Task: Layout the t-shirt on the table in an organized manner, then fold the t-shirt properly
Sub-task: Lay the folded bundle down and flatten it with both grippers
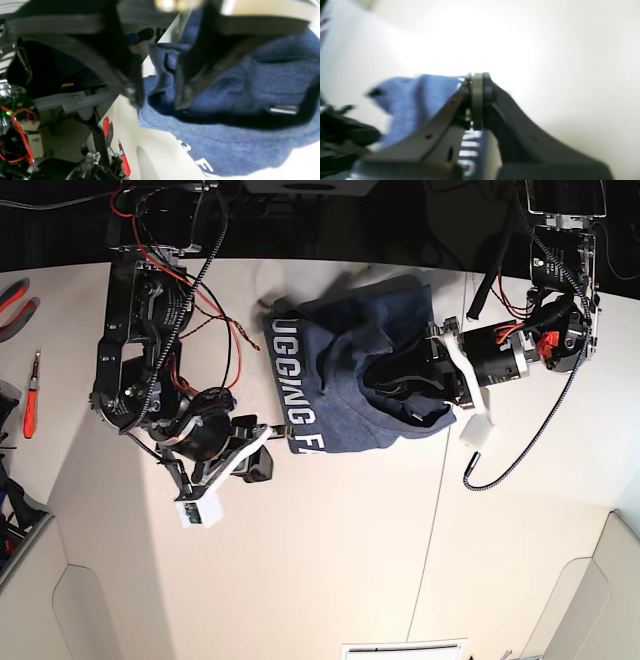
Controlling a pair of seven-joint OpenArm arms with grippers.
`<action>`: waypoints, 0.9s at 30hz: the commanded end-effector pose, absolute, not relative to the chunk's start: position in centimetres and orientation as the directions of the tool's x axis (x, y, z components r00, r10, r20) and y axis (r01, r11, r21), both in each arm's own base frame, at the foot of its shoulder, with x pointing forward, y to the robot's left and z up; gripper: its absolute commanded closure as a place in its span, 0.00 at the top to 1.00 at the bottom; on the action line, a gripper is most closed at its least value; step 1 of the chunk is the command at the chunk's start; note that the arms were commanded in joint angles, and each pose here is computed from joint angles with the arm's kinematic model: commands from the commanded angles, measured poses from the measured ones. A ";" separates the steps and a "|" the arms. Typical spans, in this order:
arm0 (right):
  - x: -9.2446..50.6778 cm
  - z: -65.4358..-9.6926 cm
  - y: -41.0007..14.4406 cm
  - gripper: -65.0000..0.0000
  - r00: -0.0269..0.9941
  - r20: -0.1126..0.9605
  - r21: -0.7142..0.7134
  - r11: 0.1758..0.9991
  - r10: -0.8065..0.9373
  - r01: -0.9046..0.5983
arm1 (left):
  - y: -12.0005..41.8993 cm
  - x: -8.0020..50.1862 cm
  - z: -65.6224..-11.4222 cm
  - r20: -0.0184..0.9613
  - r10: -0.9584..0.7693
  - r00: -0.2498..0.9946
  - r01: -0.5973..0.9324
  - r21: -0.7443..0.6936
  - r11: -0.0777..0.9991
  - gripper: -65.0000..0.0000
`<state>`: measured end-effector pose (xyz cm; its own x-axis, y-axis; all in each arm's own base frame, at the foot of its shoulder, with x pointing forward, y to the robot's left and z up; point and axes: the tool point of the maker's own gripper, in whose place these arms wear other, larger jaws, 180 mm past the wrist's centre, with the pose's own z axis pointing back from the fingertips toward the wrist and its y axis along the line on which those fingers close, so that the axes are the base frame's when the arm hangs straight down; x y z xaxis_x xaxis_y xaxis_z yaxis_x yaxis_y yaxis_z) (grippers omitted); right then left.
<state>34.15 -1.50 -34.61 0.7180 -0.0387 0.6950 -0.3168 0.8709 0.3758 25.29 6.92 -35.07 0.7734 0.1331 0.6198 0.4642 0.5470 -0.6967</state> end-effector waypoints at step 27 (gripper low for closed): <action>31.5 -38.8 2.6 0.25 0.807 0.590 0.573 0.720 -0.031 -0.391 | 3.2 23.3 -37.2 0.633 -0.075 0.770 0.564 -0.622 0.544 0.19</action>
<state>30.43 2.19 -40.23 0.8351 -0.0151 0.5498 -0.3641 0.7341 0.5732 22.65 3.32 -38.37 0.7954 -0.0873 0.5998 0.5369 0.5606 -0.6304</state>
